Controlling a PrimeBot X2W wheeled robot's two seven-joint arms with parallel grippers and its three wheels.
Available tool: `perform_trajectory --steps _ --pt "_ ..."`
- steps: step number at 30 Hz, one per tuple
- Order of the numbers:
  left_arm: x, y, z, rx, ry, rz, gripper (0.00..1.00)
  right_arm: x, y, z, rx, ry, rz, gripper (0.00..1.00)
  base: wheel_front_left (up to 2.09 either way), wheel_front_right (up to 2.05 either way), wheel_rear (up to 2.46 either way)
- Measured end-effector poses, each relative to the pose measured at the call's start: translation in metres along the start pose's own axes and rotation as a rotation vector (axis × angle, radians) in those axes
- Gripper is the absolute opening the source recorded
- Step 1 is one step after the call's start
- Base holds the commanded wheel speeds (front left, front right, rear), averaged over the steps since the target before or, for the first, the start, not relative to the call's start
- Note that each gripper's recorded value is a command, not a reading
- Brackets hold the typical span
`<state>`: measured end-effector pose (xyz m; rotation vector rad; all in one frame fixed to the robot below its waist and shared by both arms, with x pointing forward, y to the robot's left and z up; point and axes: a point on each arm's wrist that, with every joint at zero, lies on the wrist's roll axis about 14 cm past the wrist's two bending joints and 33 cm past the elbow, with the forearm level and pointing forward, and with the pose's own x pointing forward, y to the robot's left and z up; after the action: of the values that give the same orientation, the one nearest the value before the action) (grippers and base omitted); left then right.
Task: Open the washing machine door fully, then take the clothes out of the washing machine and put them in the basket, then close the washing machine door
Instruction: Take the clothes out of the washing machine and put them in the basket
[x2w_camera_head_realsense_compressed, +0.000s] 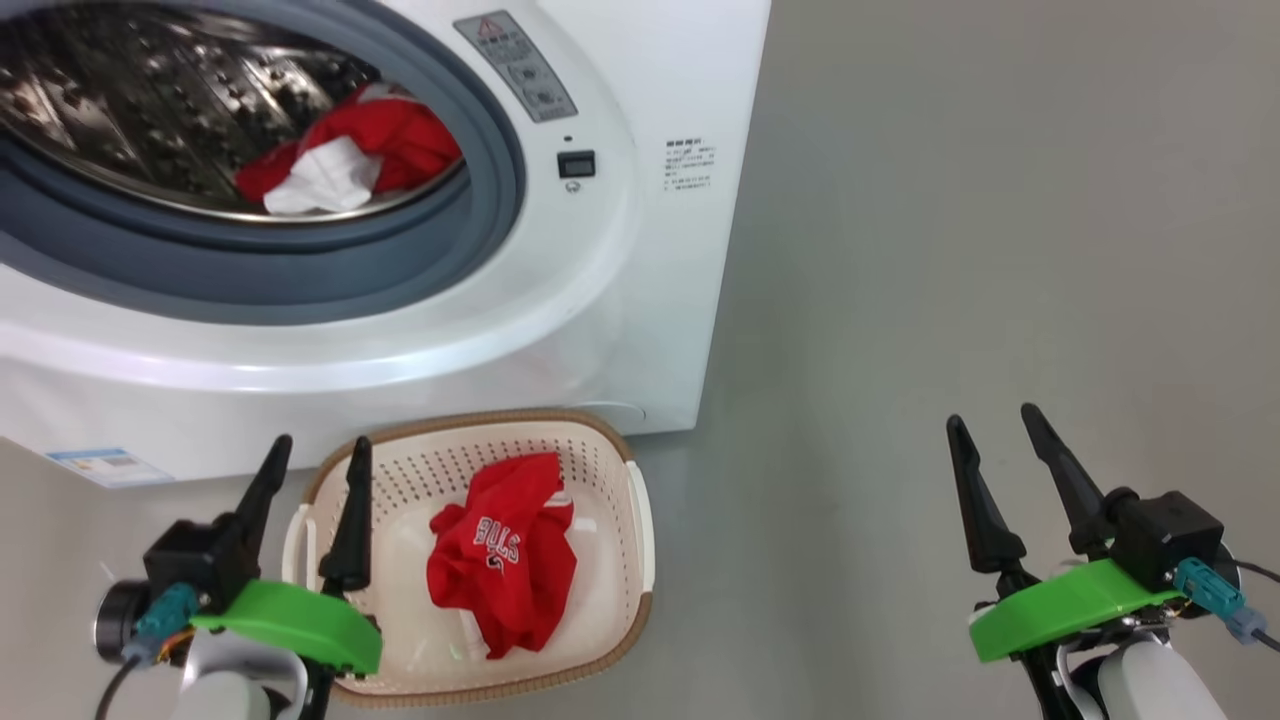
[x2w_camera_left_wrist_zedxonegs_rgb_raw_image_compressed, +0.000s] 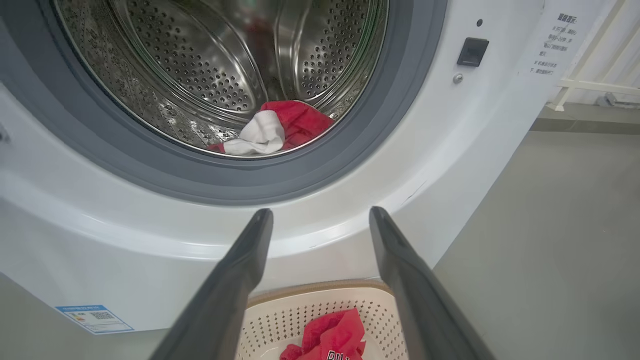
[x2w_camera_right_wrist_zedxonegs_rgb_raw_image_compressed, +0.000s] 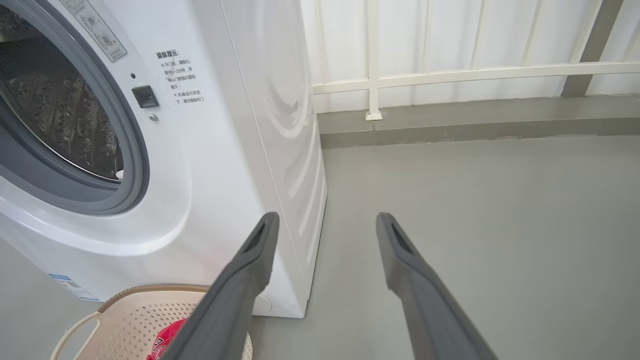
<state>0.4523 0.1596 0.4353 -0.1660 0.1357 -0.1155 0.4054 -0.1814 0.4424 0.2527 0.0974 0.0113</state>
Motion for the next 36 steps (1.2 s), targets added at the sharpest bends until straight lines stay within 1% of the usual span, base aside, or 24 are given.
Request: perform_trajectory --steps 14,23,29,36 --pt "-0.050 0.008 0.035 0.049 -0.120 0.043 1.00 -0.030 -0.003 0.011 0.004 -0.030 -0.015 1.00 0.00 0.00 0.00" --pt "-0.086 0.020 0.043 0.039 -0.160 0.102 1.00 -0.047 -0.007 0.011 0.006 -0.034 -0.029 1.00 0.00 0.00 0.00" --pt "-0.096 0.024 0.042 0.041 -0.162 0.117 1.00 -0.050 -0.010 0.010 0.007 -0.032 -0.041 1.00 0.00 0.00 0.00" --pt "-0.096 0.024 0.042 0.039 -0.162 0.118 1.00 -0.051 -0.013 0.009 0.006 -0.028 -0.049 1.00 0.00 0.00 0.00"
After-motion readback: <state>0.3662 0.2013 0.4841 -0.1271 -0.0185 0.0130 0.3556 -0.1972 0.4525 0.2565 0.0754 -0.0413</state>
